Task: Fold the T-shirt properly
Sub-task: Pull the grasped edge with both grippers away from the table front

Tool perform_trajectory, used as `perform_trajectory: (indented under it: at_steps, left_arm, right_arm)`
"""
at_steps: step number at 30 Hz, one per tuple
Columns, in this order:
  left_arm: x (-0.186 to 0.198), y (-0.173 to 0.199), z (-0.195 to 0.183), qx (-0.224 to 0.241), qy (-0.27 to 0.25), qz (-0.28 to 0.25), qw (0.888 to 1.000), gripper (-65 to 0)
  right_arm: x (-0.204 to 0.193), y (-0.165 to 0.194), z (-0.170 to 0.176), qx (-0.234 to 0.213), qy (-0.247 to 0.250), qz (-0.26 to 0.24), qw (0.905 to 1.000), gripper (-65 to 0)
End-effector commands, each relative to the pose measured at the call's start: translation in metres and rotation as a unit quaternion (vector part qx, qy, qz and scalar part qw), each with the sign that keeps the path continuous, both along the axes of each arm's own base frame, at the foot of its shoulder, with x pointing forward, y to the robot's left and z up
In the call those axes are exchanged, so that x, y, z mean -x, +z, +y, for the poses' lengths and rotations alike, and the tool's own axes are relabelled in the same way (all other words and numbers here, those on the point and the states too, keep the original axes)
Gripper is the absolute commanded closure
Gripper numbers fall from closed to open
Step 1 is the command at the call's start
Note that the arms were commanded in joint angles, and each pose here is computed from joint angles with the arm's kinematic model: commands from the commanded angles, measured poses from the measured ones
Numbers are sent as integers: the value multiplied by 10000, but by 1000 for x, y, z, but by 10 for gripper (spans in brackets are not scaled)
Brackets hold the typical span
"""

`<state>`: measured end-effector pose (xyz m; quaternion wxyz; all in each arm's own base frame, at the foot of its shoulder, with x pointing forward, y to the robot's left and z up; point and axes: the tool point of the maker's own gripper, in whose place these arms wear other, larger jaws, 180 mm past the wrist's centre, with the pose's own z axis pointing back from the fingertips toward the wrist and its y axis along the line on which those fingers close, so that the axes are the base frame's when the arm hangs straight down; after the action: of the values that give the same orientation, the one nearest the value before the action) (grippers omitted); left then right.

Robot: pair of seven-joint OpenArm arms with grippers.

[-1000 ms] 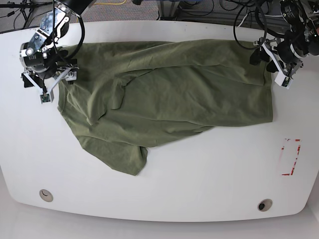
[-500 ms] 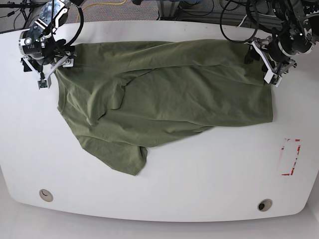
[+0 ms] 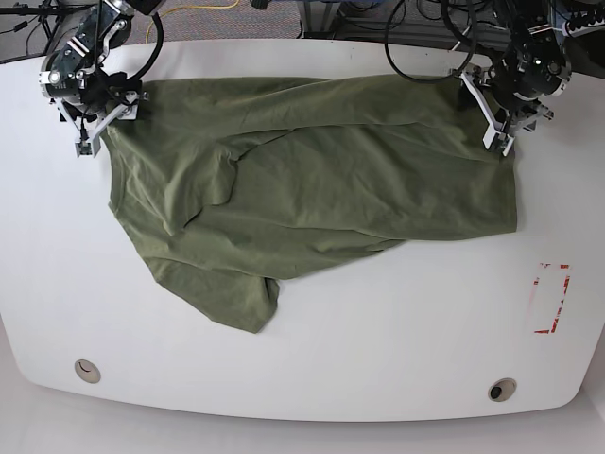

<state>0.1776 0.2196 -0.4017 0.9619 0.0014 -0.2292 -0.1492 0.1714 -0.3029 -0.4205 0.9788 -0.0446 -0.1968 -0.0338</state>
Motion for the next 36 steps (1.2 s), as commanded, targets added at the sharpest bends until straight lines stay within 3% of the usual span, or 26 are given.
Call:
perform_trajectory:
  at_steps: [1,11,19,36]
  left_arm:
    - [-3,-1,4,-53,1,-69,10000,-371]
    - [10,-21,17,-100,52,295,9995,-371]
    - [9,-12,19,-220,-12,216,9995,-371]
    - [29,-3,32,-689,-314,676,9948,-371]
  right_arm:
    - [0,-1,-2,24,15,38,10000,-439]
    - [1,-1,-3,19,-9,40,10000,-438]
    - [6,-1,-6,89,-11,105,9999,-438]
    - [45,5,-16,405,81,426,9982,-438]
